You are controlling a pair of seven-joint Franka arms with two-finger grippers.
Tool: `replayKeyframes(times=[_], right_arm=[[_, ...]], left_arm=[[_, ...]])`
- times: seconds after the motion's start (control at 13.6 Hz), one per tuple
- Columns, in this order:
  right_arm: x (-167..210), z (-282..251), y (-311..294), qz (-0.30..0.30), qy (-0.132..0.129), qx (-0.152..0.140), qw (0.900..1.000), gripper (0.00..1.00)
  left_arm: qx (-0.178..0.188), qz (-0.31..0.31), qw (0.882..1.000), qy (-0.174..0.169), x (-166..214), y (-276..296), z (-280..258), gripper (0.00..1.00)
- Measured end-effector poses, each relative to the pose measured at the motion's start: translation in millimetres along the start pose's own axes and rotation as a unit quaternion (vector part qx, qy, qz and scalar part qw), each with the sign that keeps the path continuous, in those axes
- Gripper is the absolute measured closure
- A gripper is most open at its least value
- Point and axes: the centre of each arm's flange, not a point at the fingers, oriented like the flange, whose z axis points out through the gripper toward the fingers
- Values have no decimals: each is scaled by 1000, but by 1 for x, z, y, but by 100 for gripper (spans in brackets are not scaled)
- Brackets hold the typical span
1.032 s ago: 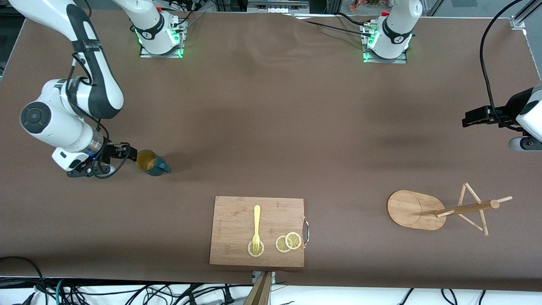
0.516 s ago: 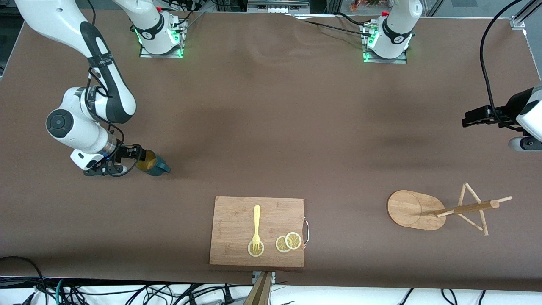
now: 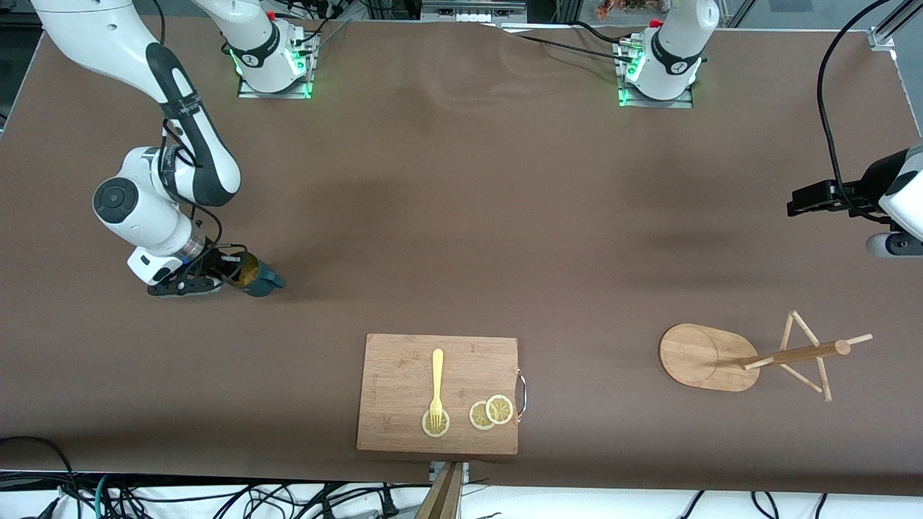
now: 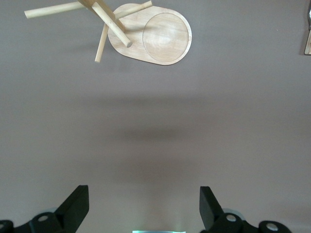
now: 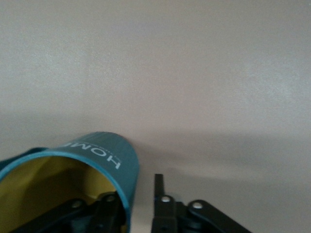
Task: Pass cup and hang on rack
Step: 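Close the right gripper on the teal mug's rim, then carry the mug with the right gripper toward the table's middle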
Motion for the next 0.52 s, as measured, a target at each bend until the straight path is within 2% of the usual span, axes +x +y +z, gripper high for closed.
replayKeyframes(times=[0.07,0.15,0.52], right_arm=[[0,0,0,0,1,0,1000,93],[0,-1,-1,1,1,1,1000,96],[7,-13,-18,1,15,7,1000,96]], left_arm=[[0,0,1000,0,0,0,0,0],[0,0,1000,0,0,0,0,0],[0,0,1000,0,0,0,0,0]])
